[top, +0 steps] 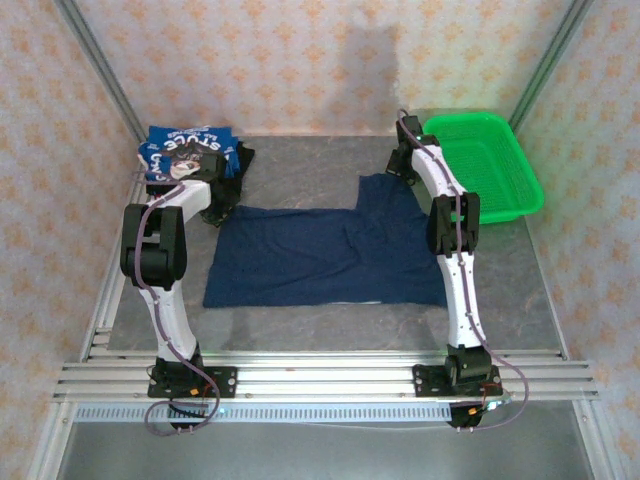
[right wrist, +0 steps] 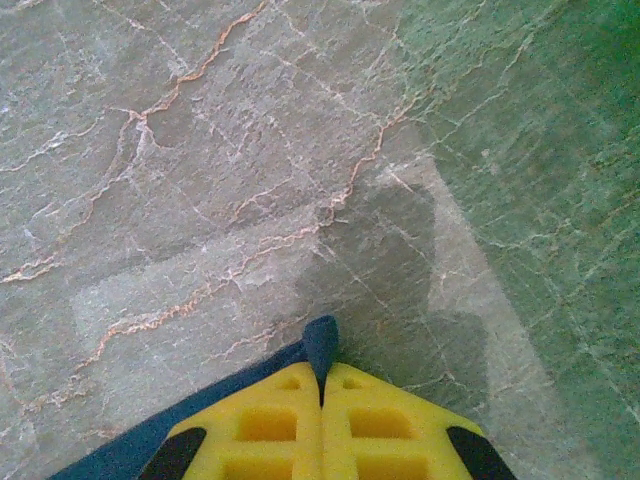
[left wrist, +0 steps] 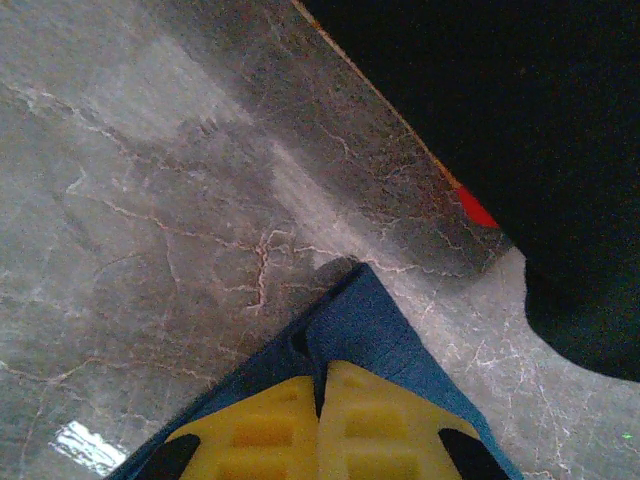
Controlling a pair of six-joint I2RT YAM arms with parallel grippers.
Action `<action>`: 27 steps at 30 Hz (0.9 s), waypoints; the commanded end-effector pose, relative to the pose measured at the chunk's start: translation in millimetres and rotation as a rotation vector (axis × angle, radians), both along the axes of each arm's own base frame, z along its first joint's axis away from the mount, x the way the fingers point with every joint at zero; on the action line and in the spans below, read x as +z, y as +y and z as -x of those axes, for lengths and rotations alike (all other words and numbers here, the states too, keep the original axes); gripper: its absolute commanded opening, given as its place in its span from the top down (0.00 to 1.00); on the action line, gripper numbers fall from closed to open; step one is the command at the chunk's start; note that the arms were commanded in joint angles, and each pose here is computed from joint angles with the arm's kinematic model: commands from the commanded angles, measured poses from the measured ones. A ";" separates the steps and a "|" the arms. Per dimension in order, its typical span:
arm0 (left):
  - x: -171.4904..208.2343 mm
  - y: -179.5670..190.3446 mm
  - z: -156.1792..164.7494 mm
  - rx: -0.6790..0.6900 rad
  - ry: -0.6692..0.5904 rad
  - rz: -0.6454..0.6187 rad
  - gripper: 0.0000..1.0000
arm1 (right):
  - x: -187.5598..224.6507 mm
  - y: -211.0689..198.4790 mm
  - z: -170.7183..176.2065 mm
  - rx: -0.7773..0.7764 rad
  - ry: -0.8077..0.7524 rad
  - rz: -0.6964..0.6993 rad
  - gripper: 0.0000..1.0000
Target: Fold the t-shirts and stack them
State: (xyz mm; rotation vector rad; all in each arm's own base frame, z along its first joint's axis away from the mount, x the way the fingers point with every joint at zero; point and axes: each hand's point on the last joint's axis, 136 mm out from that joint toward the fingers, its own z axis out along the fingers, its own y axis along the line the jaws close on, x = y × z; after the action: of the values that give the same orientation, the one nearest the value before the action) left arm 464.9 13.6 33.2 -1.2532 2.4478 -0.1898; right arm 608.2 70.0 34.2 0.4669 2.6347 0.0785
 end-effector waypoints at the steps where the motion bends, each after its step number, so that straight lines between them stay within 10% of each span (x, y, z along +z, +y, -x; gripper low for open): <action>1: 35.9 6.2 -8.0 -0.015 -0.057 -0.029 1.00 | 35.9 -1.2 8.8 0.001 -0.016 0.009 1.00; 27: 113.7 22.9 -6.1 -0.080 -0.212 -0.008 1.00 | 158.9 -13.0 84.7 0.000 -0.185 -0.011 1.00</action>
State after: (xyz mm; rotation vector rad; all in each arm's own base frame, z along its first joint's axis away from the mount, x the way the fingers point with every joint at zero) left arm 476.5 32.7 128.1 -1.1156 2.3155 -0.3149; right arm 533.9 55.3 157.6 0.4271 2.5367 0.0749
